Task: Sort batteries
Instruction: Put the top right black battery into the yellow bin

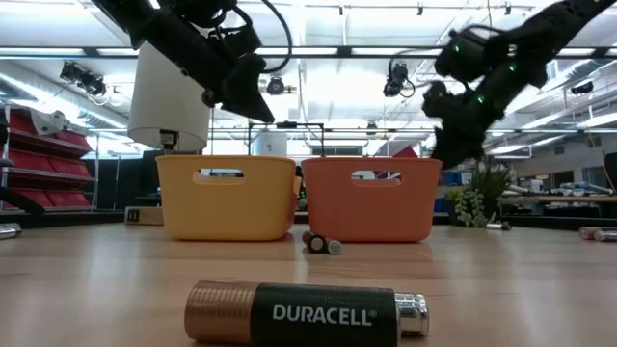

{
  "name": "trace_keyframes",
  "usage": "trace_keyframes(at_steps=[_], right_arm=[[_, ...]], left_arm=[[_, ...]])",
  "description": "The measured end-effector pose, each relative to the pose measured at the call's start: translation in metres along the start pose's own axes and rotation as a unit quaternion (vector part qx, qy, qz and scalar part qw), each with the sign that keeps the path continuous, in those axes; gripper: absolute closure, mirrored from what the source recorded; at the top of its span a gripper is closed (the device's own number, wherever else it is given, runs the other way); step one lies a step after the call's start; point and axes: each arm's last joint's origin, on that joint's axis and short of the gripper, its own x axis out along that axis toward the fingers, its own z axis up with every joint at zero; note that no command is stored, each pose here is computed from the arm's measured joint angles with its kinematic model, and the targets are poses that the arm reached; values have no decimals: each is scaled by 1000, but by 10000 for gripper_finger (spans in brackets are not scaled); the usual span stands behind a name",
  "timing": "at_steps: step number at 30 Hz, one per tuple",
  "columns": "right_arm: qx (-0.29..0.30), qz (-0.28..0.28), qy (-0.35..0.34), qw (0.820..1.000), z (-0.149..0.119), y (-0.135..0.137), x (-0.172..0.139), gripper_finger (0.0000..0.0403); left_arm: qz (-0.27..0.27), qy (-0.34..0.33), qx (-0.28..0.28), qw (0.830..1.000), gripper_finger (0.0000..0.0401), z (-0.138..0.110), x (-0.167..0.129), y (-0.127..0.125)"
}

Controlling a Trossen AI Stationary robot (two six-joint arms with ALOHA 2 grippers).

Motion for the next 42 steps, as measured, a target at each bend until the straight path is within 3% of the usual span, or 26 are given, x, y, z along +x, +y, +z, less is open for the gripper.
trace_keyframes(at_steps=[5,11,15,20,31,36,42], right_arm=[[-16,17,-26,999,19,12,-1,371],[-69,32,-81,994,39,35,4,371],[-92,88,-152,980,59,58,2,371],[-110,169,-188,961,74,90,14,371],[-140,218,-165,952,83,149,69,361],[-165,212,-156,951,85,157,90,340],[-166,206,-159,951,87,155,98,284]], left_arm=[[-1,-39,-18,999,281,9,-1,0],[8,-18,1,1000,281,24,-19,9],[8,-28,-17,999,281,31,-28,13],[13,-49,-23,998,281,36,-31,15],[36,-34,-29,998,281,32,-27,14],[36,-19,-21,999,281,29,-27,14],[27,-19,-25,999,281,29,-27,13]])
